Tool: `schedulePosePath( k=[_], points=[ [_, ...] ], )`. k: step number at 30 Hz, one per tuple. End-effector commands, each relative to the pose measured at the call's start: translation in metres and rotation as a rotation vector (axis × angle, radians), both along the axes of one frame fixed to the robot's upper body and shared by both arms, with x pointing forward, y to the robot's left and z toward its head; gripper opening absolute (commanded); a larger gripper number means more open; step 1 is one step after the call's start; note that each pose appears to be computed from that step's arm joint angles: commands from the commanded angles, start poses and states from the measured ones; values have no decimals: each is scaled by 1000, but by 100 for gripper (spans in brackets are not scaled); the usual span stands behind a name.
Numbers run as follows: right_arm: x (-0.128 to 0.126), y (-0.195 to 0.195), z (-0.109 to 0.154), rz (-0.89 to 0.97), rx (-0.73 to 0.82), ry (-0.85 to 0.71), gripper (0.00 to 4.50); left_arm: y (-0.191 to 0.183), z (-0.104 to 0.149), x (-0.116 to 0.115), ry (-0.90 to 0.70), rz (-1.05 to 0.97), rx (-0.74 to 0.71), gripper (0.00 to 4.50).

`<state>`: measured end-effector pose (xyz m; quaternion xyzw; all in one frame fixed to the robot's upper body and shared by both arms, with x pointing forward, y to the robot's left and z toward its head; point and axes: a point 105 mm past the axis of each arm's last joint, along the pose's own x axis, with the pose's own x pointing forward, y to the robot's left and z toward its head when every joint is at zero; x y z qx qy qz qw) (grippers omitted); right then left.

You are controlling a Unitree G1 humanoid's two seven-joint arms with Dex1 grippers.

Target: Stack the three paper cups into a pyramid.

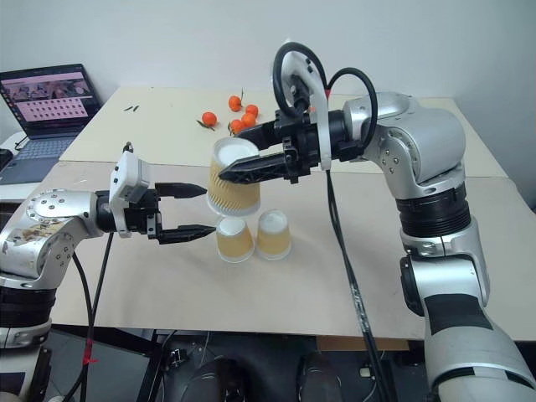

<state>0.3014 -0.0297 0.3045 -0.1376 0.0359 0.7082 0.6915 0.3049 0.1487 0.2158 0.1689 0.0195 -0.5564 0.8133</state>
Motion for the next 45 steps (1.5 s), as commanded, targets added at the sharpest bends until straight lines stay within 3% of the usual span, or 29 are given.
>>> schedulePosePath(
  k=[1,15,30,32,35,39,45],
  points=[
    [-2,3,-1,17,-18,-38,276,0,12,-5,-56,-8,-3,450],
    [27,3,-34,-35,-96,-39,276,-1,14,-6,-57,-9,0,450],
    [33,0,-37,-41,-106,-37,276,-1,13,-6,-50,-10,7,450],
    [34,0,-37,-46,-107,-38,377,0,13,-6,-51,-9,8,450],
    [34,-1,-35,-49,-98,-49,445,-1,13,-6,-52,-9,6,450],
    [33,-3,-19,-56,-56,-71,445,-1,13,-5,-51,-10,5,450],
    [8,-18,21,3,55,-89,445,0,13,-6,-50,-2,2,450]
  ],
)
